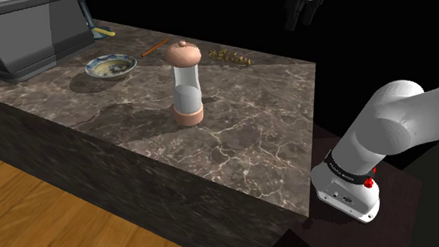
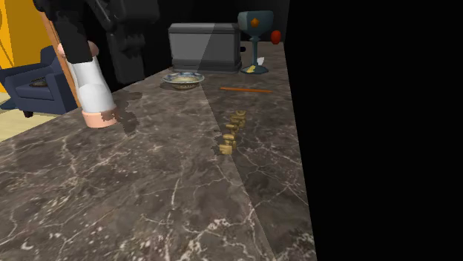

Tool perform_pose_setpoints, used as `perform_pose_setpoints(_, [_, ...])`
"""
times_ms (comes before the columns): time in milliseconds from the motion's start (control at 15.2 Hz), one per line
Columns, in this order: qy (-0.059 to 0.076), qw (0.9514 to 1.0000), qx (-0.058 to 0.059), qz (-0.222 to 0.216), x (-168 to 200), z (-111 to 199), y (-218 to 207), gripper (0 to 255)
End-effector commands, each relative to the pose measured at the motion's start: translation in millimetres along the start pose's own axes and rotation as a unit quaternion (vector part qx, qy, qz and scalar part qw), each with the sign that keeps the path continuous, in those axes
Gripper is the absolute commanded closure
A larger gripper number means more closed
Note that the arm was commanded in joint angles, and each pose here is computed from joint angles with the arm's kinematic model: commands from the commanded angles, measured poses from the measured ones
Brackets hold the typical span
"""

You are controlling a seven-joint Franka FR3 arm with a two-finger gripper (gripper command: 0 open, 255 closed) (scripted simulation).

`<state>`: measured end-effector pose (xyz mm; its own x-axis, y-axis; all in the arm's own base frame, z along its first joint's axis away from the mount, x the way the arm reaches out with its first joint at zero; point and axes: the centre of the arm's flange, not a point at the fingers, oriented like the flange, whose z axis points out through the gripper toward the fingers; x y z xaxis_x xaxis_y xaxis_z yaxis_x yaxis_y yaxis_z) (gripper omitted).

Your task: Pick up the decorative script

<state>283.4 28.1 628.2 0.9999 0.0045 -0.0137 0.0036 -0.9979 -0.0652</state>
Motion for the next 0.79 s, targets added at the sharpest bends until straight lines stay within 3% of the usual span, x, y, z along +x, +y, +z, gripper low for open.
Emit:
perform_pose_setpoints(0, [0.000,1.0000,0.000,0.000,0.0,0.0,0.0,0])
perform_pose_setpoints(726, [0.009,0.9988,-0.025,-0.041,122.0,72.5,6.2,0])
